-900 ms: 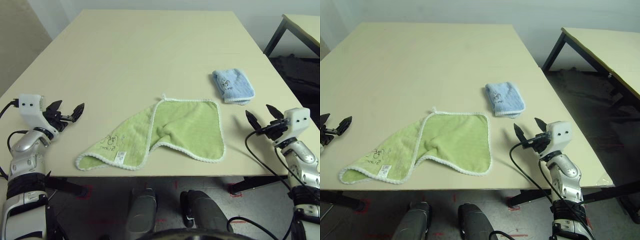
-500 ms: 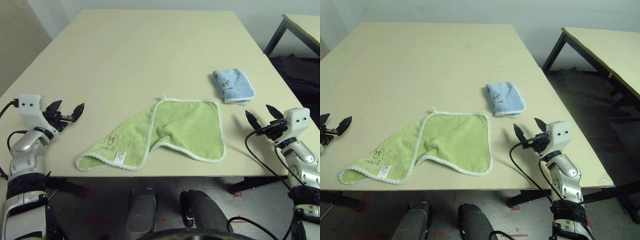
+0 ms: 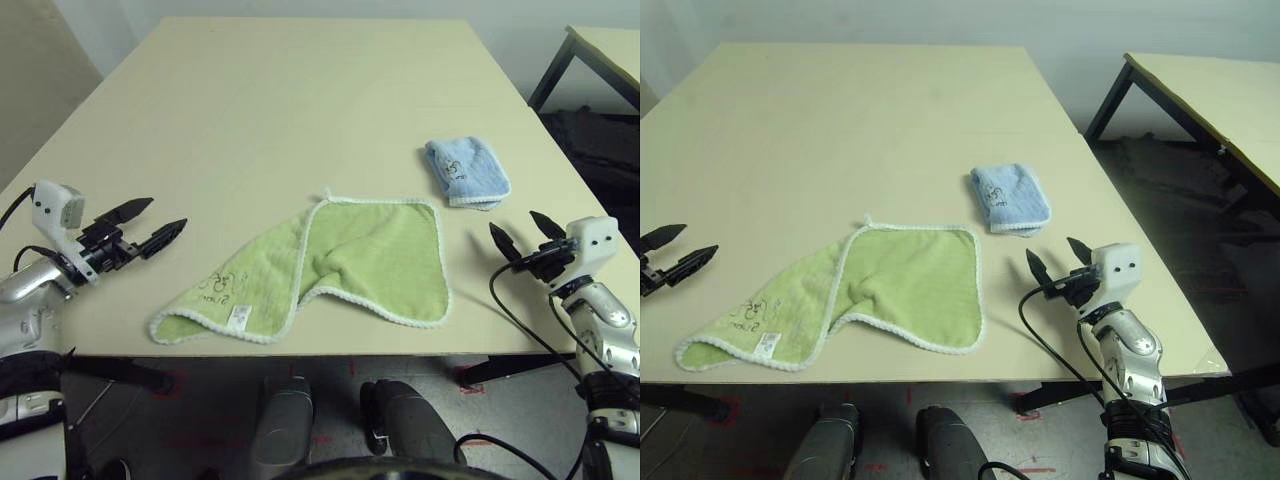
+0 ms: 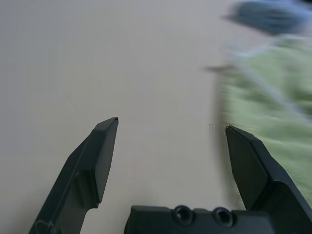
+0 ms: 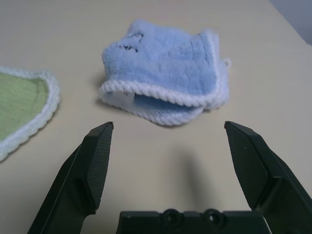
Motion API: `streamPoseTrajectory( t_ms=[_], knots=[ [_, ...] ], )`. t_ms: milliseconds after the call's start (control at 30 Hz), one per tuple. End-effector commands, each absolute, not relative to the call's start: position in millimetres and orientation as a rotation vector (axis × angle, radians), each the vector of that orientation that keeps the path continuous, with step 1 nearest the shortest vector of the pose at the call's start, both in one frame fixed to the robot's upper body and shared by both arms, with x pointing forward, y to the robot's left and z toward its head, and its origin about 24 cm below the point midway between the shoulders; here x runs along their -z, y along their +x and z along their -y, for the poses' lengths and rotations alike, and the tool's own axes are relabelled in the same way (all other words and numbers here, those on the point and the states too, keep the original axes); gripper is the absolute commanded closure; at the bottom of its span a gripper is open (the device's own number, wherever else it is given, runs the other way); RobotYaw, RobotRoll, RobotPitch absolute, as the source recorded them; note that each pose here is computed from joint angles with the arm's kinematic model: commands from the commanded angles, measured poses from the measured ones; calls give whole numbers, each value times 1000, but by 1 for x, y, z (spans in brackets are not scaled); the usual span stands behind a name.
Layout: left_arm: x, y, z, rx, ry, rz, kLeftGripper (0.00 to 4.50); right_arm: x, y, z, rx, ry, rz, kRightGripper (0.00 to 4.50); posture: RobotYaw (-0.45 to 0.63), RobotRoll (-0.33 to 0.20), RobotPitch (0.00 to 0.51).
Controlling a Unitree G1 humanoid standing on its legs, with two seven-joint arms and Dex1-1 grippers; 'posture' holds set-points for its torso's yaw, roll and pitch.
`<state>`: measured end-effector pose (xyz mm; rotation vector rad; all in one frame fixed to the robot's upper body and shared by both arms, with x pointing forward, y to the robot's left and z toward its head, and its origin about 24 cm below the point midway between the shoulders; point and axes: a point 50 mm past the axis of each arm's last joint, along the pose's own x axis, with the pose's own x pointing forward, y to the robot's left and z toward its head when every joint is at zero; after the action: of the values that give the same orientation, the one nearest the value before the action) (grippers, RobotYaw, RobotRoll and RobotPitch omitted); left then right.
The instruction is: Fold the towel and set it aside.
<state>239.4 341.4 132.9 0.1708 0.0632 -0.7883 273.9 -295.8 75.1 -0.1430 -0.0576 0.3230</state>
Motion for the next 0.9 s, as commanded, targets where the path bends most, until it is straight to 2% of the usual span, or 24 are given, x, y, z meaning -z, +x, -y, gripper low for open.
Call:
streamPoseTrajectory(
  t_ms=[33, 200, 433, 633, 900],
  knots=[
    [-138, 236, -327, 951, 191, -79, 0, -72, 277, 293, -406, -100, -23, 26, 95, 0, 127],
    [-138, 235, -321, 1014, 218, -112, 0, -85, 287, 284, -529, 0, -123, 26, 92, 0, 129],
    [-133, 233, -323, 1008, 248, -134, 0, -95, 306, 262, -540, -35, -286, 26, 95, 0, 130],
    [-132, 232, -325, 994, 269, -136, 0, -90, 311, 242, -684, -3, -380, 26, 110, 0, 126],
    [-132, 233, -325, 992, 285, -130, 0, -76, 322, 232, -700, -35, -432, 26, 114, 0, 124]
  ],
)
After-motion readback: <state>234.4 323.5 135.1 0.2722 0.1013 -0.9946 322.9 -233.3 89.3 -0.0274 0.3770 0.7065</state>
